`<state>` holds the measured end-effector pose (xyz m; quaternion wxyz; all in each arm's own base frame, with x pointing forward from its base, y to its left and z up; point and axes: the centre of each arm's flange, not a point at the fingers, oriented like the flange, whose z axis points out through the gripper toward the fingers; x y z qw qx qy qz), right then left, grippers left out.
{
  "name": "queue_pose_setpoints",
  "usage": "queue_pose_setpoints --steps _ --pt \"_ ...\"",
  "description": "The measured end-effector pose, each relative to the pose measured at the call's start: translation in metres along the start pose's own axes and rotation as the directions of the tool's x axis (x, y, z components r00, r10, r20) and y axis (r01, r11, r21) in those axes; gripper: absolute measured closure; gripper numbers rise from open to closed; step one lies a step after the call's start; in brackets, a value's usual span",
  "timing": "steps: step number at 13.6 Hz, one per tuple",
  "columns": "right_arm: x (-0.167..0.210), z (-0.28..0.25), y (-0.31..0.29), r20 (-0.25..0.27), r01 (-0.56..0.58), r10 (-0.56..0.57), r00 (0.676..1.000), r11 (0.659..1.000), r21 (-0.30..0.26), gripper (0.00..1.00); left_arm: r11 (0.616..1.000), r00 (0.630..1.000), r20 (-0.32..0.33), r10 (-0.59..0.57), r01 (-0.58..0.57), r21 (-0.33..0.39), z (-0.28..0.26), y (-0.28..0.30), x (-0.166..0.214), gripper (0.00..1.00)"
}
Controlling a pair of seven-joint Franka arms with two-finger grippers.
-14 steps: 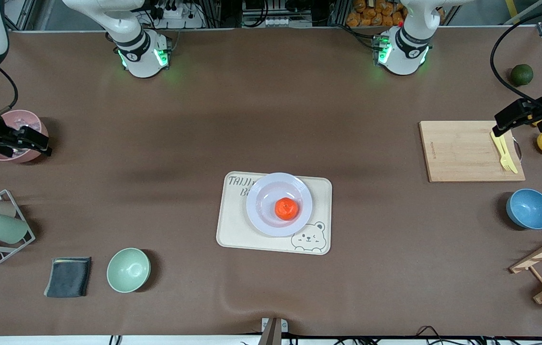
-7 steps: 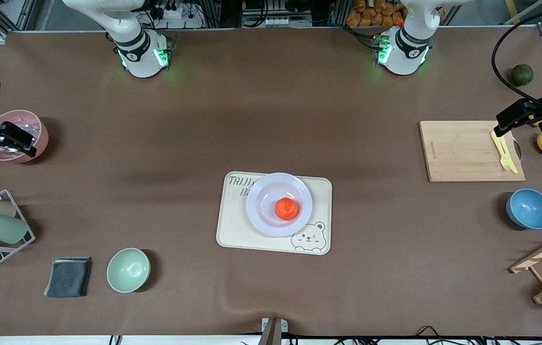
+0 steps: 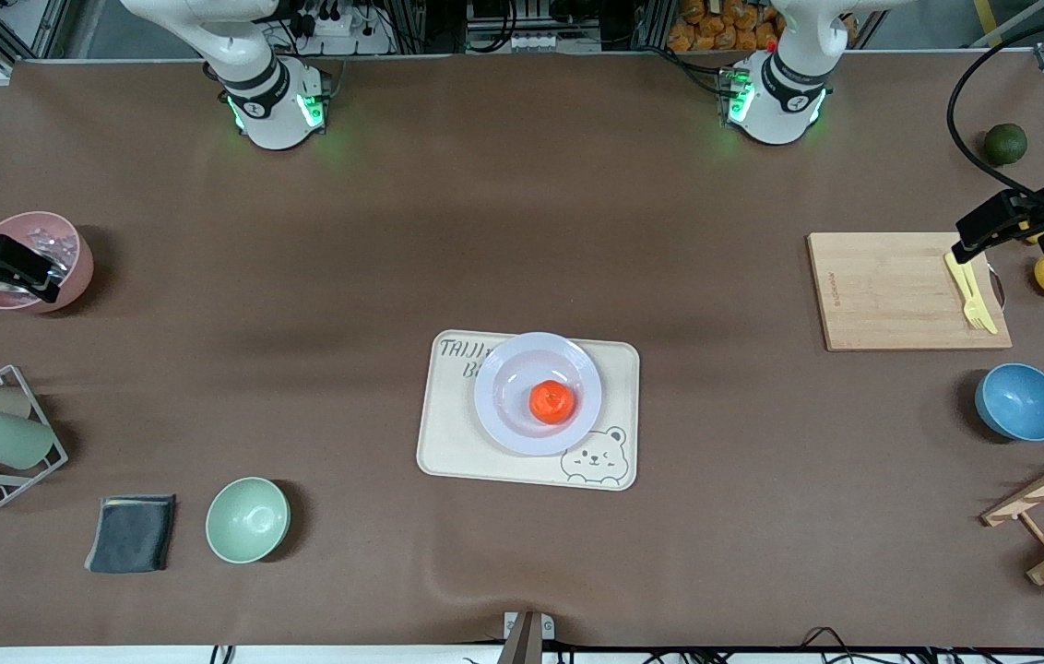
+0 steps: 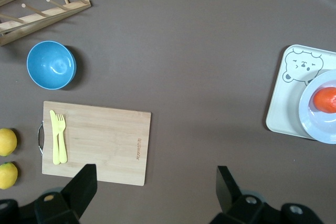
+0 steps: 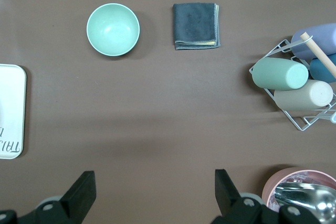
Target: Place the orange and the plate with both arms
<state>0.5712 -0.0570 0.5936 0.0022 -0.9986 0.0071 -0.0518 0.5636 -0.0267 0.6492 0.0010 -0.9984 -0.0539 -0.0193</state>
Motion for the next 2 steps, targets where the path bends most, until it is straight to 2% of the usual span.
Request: queue_pose_setpoints --steps 2 --pt "0.0007 -0.0031 0.0001 -0.007 0.000 0.000 1.000 1.000 -0.001 0.00 1.000 1.000 0.000 0.000 0.000 0.000 0.0000 0.0000 0.0000 0.00"
